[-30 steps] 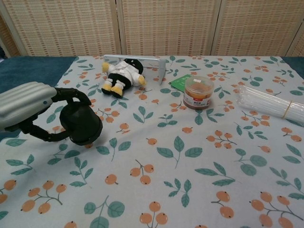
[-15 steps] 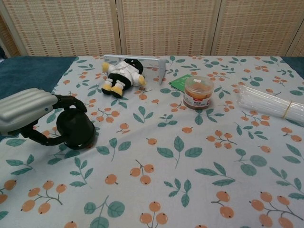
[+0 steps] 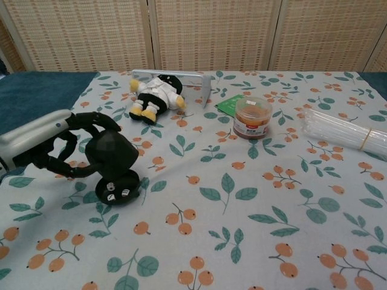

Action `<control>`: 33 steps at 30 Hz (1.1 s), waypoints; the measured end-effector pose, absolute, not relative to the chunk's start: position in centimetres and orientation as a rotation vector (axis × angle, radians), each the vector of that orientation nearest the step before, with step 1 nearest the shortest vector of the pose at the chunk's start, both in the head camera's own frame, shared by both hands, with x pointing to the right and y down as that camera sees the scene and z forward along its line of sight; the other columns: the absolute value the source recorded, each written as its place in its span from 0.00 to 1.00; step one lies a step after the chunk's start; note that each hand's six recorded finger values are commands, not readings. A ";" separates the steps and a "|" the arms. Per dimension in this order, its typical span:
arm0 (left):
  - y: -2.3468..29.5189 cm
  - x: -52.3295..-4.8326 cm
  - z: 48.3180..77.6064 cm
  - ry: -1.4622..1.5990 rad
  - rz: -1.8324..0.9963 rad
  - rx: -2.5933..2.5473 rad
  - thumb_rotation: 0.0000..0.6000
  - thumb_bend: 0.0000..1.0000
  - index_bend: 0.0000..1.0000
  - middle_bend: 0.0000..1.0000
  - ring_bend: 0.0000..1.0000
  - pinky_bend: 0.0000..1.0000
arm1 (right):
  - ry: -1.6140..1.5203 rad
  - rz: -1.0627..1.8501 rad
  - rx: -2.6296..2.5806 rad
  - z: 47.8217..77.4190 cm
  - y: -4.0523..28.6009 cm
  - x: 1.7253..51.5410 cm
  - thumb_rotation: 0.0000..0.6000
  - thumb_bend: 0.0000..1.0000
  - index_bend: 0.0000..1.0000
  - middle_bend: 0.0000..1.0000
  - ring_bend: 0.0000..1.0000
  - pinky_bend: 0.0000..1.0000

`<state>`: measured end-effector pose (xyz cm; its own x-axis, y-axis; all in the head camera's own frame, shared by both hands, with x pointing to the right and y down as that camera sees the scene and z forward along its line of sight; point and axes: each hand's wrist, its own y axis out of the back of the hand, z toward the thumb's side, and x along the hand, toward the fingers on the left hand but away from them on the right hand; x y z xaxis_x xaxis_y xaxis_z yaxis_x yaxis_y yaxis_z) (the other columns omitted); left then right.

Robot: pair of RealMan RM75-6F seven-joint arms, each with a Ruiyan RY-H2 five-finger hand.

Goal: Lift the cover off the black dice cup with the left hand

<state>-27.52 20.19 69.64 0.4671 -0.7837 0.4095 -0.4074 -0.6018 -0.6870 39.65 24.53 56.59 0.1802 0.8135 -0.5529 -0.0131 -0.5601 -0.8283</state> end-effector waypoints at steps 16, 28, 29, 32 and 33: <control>18.1 -30.9 70.6 1.067 -1.103 -2.022 1.00 0.73 0.64 0.71 0.57 0.52 | -0.757 1.457 -1.747 56.5 24.6 39.6 1.00 0.25 0.00 0.00 0.00 0.00; 19.9 -34.6 73.6 0.597 -1.307 -1.739 1.00 0.55 0.31 0.40 0.31 0.35 | -0.755 1.458 -1.745 56.6 24.7 39.5 1.00 0.25 0.00 0.00 0.00 0.00; 20.0 -34.6 73.6 0.592 -1.310 -1.744 1.00 0.54 0.23 0.33 0.26 0.34 | -0.755 1.458 -1.745 56.6 24.6 39.5 1.00 0.25 0.00 0.00 0.00 0.00; 20.3 -34.4 73.5 0.591 -1.315 -1.769 1.00 0.50 0.04 0.13 0.09 0.32 | -0.755 1.459 -1.745 56.6 24.6 39.6 1.00 0.25 0.00 0.00 0.00 0.00; 20.3 -34.2 73.4 0.598 -1.315 -1.782 1.00 0.48 0.01 0.06 0.04 0.30 | -0.755 1.459 -1.745 56.6 24.6 39.6 1.00 0.25 0.00 0.00 0.00 0.00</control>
